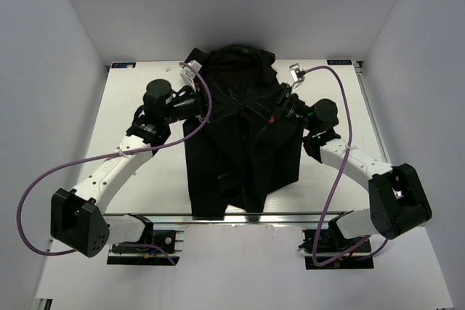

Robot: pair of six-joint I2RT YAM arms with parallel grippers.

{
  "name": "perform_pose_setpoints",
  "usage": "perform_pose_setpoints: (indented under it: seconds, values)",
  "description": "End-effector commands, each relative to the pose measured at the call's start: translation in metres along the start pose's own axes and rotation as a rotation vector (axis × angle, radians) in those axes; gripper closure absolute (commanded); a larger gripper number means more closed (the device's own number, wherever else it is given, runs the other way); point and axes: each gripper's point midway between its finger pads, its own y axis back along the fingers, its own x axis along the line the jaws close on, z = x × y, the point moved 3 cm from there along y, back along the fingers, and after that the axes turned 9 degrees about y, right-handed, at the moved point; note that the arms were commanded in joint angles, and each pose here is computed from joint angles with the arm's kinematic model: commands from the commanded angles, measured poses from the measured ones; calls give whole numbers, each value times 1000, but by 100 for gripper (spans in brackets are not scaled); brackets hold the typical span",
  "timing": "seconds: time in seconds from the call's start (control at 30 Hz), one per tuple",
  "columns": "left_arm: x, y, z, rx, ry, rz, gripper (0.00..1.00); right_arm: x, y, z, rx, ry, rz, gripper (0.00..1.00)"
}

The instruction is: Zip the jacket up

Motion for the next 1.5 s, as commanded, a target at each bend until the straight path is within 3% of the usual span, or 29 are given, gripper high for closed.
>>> perform_pose_setpoints:
  seconds: [0.0,0.2,0.4,0.83,1.0,1.2,1.37,1.4,1.47]
  values:
    - [-11,5,4,-15,-12,-34,47,23,-1,27,-80,83,75,100]
    - [4,8,0,-13,62,-13,31,20,1,17,-55,45,71,100]
    - [17,8,-16,20,148,-49,29,19,-2,5,-27,25,61,100]
    - [17,18,-26,-4,218,-176,32,7,-2,-20,41,33,-30,100]
    - [18,14,-25,11,223,-202,43,9,-3,-20,31,10,-10,100]
    - [24,10,-26,26,257,-196,44,13,-2,-18,23,12,-2,100]
    - [38,16,-29,13,309,-124,23,17,-2,-14,19,26,9,100]
    - [43,19,-34,8,328,-103,14,16,-1,-15,24,20,3,100]
    - [41,26,-30,-31,309,-98,12,16,0,-17,27,17,-1,100]
